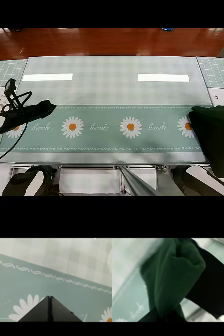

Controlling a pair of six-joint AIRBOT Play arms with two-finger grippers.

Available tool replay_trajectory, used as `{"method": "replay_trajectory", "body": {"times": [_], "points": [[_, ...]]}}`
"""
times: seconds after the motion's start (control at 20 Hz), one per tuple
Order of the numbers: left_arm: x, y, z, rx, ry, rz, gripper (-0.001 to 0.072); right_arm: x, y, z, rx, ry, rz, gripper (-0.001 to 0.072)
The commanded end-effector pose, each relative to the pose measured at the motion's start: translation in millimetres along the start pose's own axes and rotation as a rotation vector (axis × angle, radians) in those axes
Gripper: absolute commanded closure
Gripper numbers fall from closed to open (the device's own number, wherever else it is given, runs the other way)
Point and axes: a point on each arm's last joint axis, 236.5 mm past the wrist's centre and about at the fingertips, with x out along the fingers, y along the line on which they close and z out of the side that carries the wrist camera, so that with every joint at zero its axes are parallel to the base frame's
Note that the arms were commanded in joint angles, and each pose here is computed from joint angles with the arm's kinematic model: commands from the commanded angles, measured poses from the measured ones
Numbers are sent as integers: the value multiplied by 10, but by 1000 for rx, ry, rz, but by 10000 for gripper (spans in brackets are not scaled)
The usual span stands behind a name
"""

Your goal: Fold the shirts.

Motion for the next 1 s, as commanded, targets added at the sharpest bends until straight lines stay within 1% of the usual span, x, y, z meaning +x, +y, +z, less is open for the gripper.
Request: {"method": "replay_trajectory", "body": {"times": [0.0, 0.05, 0.1, 0.15, 0.2, 0.25, 0.35, 0.4, 0.45, 0.5, 0.55, 0.6, 0.7, 0.75, 0.8, 0.85, 0.9, 0.95], "points": [[0, -19, 101, -14, -43, -9, 684, 156, -783, -568, 190, 95, -219, 688], [0, -47, 113, -25, -48, -20, 684, 191, -906, -716, 220, 119, -261, 688], [-1, -64, 121, -31, -51, -27, 684, 204, -1086, -859, 253, 149, -339, 657], [-1, -60, 128, -30, -54, -26, 684, 190, -1253, -967, 287, 171, -418, 457], [4, -56, 135, -26, -56, -24, 683, 187, -1334, -1022, 305, 185, -456, 294], [14, -47, 139, -23, -56, -22, 684, 181, -1354, -1023, 316, 184, -466, 293], [40, -58, 166, -41, -59, -30, 683, 215, -1322, -1009, 313, 191, -447, 294], [35, -72, 235, -22, -79, -32, 683, 252, -1257, -982, 308, 193, -413, 297], [7, -94, 358, 6, -113, -31, 683, 308, -1113, -909, 313, 184, -344, 302], [-47, -149, 524, 21, -152, -35, 683, 362, -904, -756, 301, 155, -242, 384], [-132, -255, 707, 38, -187, -49, 683, 394, -627, -587, 254, 127, -127, 591], [-231, -382, 872, 59, -215, -66, 684, 400, -286, -370, 183, 70, -4, 688], [-469, -707, 1187, 115, -259, -113, 684, 346, 679, 60, 6, -86, 263, 688], [-569, -900, 1298, 148, -266, -142, 684, 306, 1264, 121, -124, -134, 380, 688], [-637, -1148, 1369, 195, -261, -180, 685, 288, 1823, 55, -262, -160, 470, 688], [-654, -1415, 1375, 259, -240, -221, 685, 308, 2393, -163, -419, -166, 539, 688], [-601, -1626, 1326, 317, -201, -246, 685, 377, 2854, -463, -573, -163, 575, 688], [-463, -1788, 1222, 396, -144, -240, 686, 569, 3186, -840, -744, -144, 544, 689]]}}
